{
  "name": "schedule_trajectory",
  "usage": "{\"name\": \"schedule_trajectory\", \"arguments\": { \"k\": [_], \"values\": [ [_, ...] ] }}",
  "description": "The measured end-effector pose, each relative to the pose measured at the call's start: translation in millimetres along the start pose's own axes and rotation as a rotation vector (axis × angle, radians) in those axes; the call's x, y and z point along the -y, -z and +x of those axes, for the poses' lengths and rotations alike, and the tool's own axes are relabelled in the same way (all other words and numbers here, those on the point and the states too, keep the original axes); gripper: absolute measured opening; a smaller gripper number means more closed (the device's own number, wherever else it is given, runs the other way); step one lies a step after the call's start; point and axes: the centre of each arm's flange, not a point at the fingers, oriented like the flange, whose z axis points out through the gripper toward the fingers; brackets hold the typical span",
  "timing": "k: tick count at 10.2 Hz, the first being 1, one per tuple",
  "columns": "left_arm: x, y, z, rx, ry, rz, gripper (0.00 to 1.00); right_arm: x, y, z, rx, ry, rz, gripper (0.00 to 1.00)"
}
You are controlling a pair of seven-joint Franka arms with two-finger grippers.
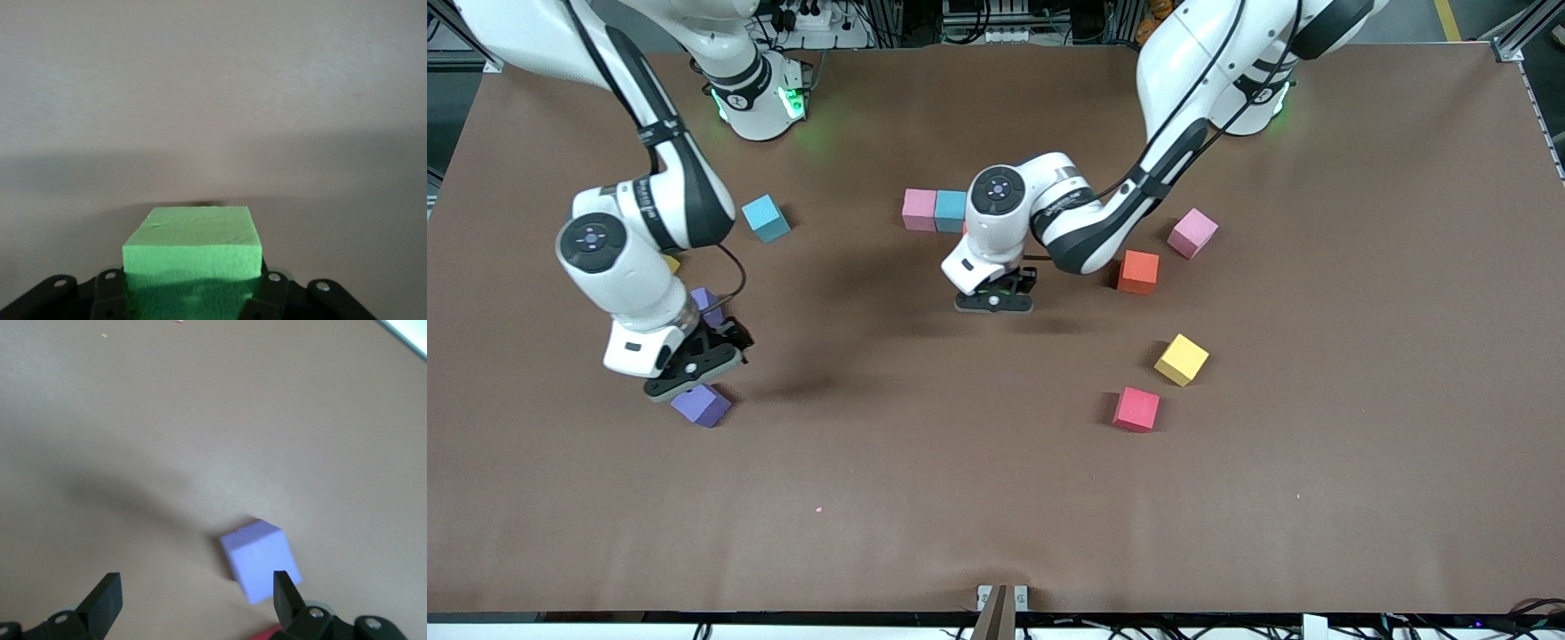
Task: Form number 2 with 11 blocks
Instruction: 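Carry the green cube to the shape while the right gripper reaches purple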
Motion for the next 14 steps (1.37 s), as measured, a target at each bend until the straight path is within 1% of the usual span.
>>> {"name": "schedule_trajectory", "arguments": {
  "k": [2, 4, 6, 9, 12, 14],
  "values": [
    [-15, -17, -11, 0.017, -0.002, -0.001, 0.59, -9, 2, -2, -0.006, 0.006, -0.005, 1.0],
    [-20, -20, -16, 0.02, -0.006, 0.0, 0.59, -19, 9, -3, -0.016, -0.005, -0.016, 1.0],
    [-22, -22, -19, 0.023, -0.009, 0.002, 0.59, -24, 20, -5, -0.022, 0.035, -0.03, 1.0],
    [-29, -32, -38, 0.037, -0.004, 0.018, 0.59, -11, 24, 0, -0.019, 0.082, -0.023, 1.0],
    [-29, -34, -40, 0.038, 0.019, 0.025, 0.59, -10, 23, 0, -0.016, 0.104, -0.02, 1.0],
    [-30, -34, -42, 0.032, 0.025, 0.03, 0.59, -16, 23, -4, -0.013, 0.147, -0.023, 1.0]
  ]
}}
